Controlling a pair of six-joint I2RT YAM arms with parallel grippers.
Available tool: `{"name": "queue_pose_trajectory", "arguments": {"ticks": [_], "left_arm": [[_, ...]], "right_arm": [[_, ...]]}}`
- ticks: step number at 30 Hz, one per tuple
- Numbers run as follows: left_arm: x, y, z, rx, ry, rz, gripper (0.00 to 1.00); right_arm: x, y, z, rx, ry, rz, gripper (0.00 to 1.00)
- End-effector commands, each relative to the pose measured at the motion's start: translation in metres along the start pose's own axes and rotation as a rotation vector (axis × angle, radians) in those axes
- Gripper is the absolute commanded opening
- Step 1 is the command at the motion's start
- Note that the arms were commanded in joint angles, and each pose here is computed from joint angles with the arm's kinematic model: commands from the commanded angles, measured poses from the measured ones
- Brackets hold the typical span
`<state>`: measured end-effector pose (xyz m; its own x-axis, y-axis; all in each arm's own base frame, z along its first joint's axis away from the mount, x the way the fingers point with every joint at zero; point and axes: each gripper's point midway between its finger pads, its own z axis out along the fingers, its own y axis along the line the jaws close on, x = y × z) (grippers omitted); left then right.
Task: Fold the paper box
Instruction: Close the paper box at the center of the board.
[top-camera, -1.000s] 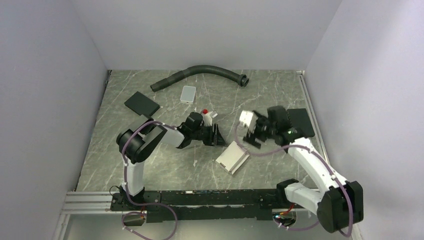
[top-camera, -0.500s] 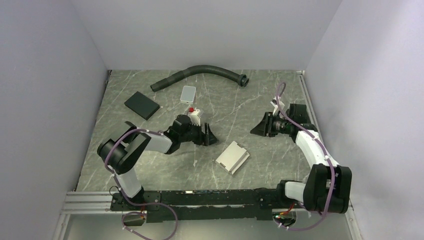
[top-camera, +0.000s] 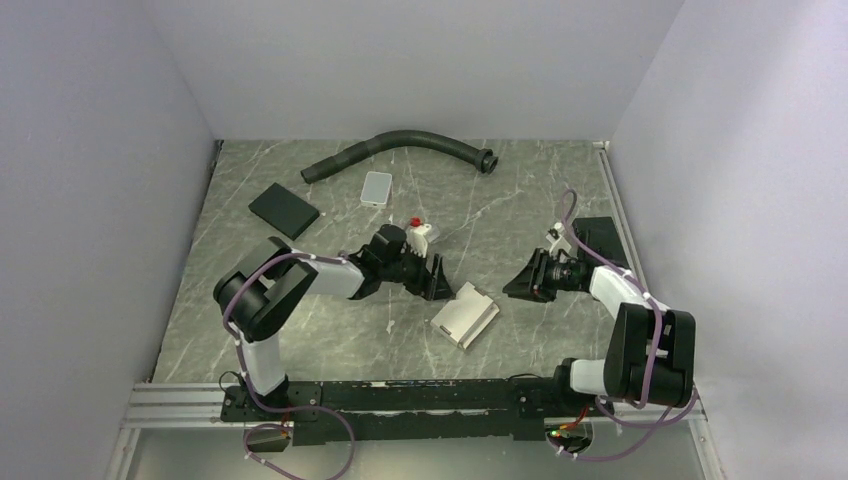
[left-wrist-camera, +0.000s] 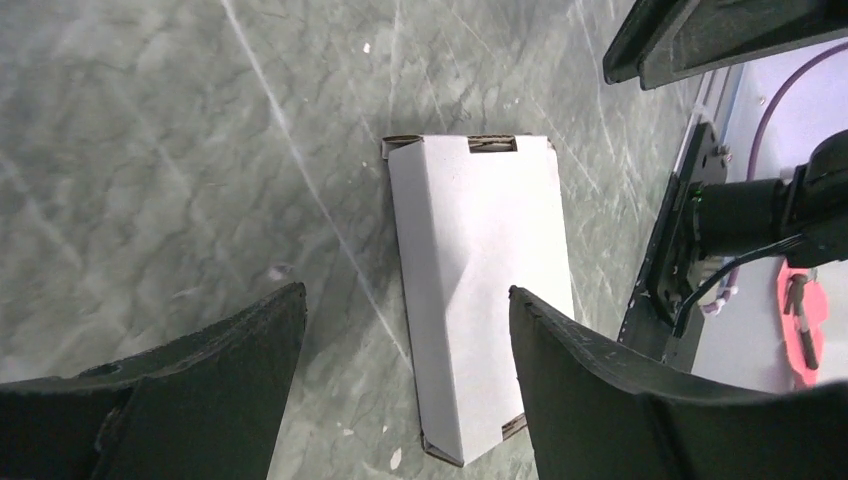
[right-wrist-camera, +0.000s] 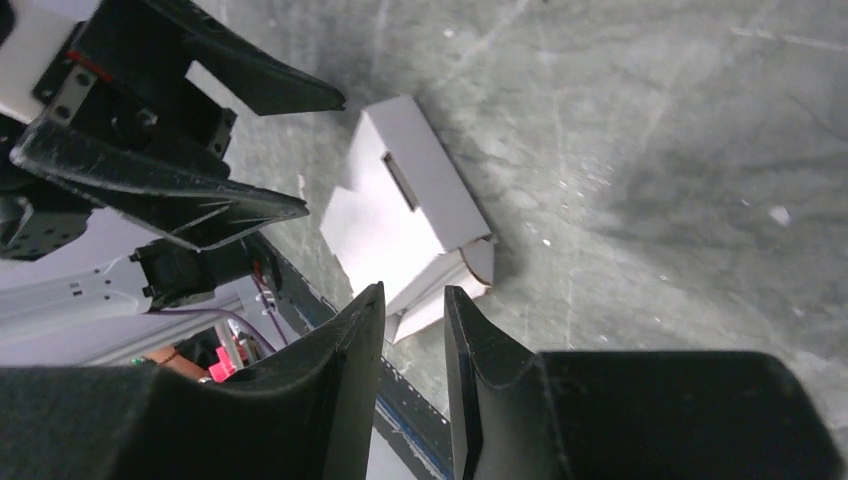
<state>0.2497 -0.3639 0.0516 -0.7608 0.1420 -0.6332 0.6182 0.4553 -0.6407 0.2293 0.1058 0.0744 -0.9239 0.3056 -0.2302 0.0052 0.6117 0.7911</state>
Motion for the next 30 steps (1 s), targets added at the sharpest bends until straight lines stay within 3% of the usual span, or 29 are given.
{"name": "queue_pose_trajectory", "arguments": {"ticks": [1, 8, 21, 30], "left_arm": [[0.008, 0.003, 0.014, -0.023, 0.071, 0.077, 0.80], [0.011, 0.011, 0.019, -0.078, 0.096, 0.074, 0.80], [0.010, 0.015, 0.022, -0.104, 0.073, 0.043, 0.80], [0.016, 0.011, 0.027, -0.057, 0.085, 0.025, 0.77]], "right_arm": [[0.008, -0.018, 0.001, 0.103, 0.040, 0.094, 0.32], [0.030, -0.017, 0.014, 0.076, 0.143, 0.164, 0.30], [0.041, -0.033, 0.024, 0.156, 0.191, 0.188, 0.29], [0.038, -0.021, 0.033, 0.072, 0.180, 0.169, 0.27]]}}
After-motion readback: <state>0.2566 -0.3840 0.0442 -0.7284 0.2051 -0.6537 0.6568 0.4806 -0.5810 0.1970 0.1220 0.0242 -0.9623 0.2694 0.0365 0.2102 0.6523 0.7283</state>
